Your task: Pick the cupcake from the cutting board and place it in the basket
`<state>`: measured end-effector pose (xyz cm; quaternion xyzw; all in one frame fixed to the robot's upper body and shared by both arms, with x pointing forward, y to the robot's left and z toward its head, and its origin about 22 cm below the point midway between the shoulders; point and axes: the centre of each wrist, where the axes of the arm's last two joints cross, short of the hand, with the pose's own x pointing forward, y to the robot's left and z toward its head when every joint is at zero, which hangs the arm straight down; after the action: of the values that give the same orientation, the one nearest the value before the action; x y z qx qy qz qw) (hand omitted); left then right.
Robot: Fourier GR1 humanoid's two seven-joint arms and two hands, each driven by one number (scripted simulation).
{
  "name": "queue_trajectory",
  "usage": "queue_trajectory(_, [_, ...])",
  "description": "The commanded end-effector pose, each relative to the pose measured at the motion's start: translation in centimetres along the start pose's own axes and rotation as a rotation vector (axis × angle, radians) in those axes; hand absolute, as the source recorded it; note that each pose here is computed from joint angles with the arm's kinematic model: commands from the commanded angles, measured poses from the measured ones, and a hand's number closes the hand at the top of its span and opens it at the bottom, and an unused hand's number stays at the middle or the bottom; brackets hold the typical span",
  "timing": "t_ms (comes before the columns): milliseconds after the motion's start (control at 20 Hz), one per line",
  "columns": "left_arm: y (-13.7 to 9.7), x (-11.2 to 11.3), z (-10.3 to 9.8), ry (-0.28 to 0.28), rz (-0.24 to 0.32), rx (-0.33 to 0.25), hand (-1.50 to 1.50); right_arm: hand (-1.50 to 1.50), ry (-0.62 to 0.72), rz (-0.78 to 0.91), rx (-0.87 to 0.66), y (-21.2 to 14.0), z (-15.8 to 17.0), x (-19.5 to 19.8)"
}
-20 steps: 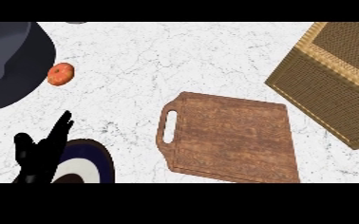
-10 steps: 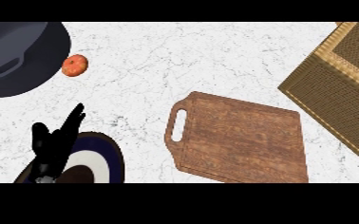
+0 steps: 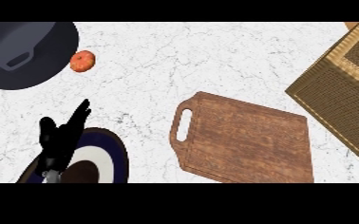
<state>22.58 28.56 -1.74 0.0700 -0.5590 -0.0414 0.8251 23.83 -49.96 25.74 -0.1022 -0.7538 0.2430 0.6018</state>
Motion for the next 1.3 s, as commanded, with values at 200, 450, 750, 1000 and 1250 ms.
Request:
queue_trajectory(200, [-0.8, -4.6, 0.7, 0.174, 0.006, -0.018, 0.00, 1.50, 0.032, -0.040, 0.027, 0.9, -1.5, -4.5])
queue_trajectory(450, [0.2, -2.0, 0.0, 0.141, -0.010, -0.042, 0.00, 1.50, 0.086, 0.242, -0.087, -0.1, -1.8, -5.5])
queue_trajectory(750, [-1.8, -3.0, 0.3, 0.158, 0.025, -0.024, 0.00, -1.50, 0.026, 0.292, -0.063, -0.6, -2.3, -7.2])
queue_trajectory(1000, [-0.5, -1.5, -0.4, 0.153, 0.011, -0.004, 0.00, -1.50, -0.013, 0.226, -0.106, -2.4, -2.6, -7.7])
queue_trajectory(1250, [-0.4, -2.6, 0.3, 0.166, 0.024, -0.024, 0.00, -1.50, 0.003, 0.102, -0.177, -5.3, -1.1, -6.7])
